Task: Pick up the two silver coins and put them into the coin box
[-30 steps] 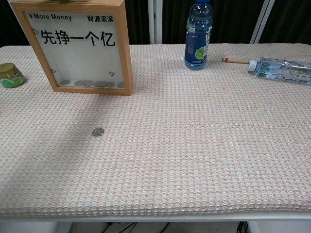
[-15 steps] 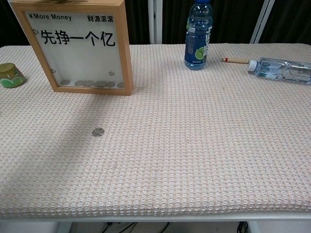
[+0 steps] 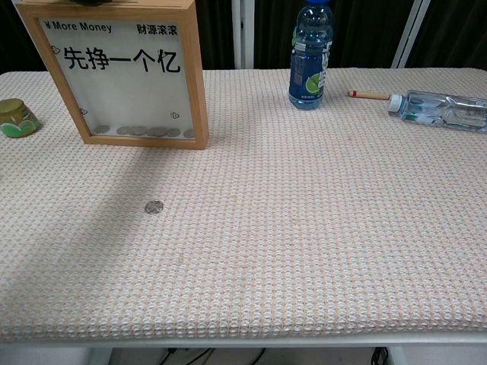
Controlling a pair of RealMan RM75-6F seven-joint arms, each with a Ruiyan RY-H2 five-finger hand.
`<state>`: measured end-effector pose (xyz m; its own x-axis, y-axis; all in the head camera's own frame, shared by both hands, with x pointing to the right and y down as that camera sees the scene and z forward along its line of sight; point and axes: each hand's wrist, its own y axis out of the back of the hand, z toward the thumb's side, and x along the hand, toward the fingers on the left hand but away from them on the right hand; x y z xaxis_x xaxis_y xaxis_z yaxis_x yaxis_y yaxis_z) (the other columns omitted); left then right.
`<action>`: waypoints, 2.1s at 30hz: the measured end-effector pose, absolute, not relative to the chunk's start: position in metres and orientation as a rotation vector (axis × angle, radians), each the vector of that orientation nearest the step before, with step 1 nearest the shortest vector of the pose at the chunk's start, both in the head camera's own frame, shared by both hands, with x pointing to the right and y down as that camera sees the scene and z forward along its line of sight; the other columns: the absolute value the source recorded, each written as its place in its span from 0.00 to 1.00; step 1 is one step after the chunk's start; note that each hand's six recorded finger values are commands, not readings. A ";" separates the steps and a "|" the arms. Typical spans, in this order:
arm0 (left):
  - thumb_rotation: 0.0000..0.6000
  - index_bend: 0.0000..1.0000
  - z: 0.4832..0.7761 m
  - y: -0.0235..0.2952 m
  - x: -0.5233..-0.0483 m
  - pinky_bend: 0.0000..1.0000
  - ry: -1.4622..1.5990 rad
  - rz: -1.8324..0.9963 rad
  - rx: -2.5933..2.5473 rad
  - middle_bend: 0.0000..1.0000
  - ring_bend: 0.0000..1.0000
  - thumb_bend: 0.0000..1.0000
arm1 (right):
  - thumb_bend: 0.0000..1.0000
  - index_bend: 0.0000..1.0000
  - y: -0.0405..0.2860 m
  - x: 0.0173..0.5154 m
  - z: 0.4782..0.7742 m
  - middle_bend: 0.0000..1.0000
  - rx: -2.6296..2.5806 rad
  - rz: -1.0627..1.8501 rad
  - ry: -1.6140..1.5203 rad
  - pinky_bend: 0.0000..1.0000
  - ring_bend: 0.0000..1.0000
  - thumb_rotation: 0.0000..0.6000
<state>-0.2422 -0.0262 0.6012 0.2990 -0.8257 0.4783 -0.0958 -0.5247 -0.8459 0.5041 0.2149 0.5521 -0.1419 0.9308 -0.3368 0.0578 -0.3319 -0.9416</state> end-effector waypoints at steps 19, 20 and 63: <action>1.00 0.27 0.566 -0.020 -0.241 0.24 0.901 -1.150 -1.820 0.24 0.10 0.42 | 0.30 0.00 0.214 0.502 0.551 0.00 -1.413 1.555 -1.162 0.00 0.00 1.00; 1.00 0.28 0.560 -0.018 -0.240 0.24 0.911 -1.128 -1.813 0.25 0.10 0.42 | 0.30 0.00 0.213 0.502 0.550 0.00 -1.412 1.552 -1.163 0.00 0.00 1.00; 1.00 0.40 0.691 0.187 -0.263 0.28 0.678 -0.983 -2.029 0.31 0.16 0.41 | 0.30 0.00 0.216 0.499 0.544 0.00 -1.406 1.553 -1.171 0.00 0.00 1.00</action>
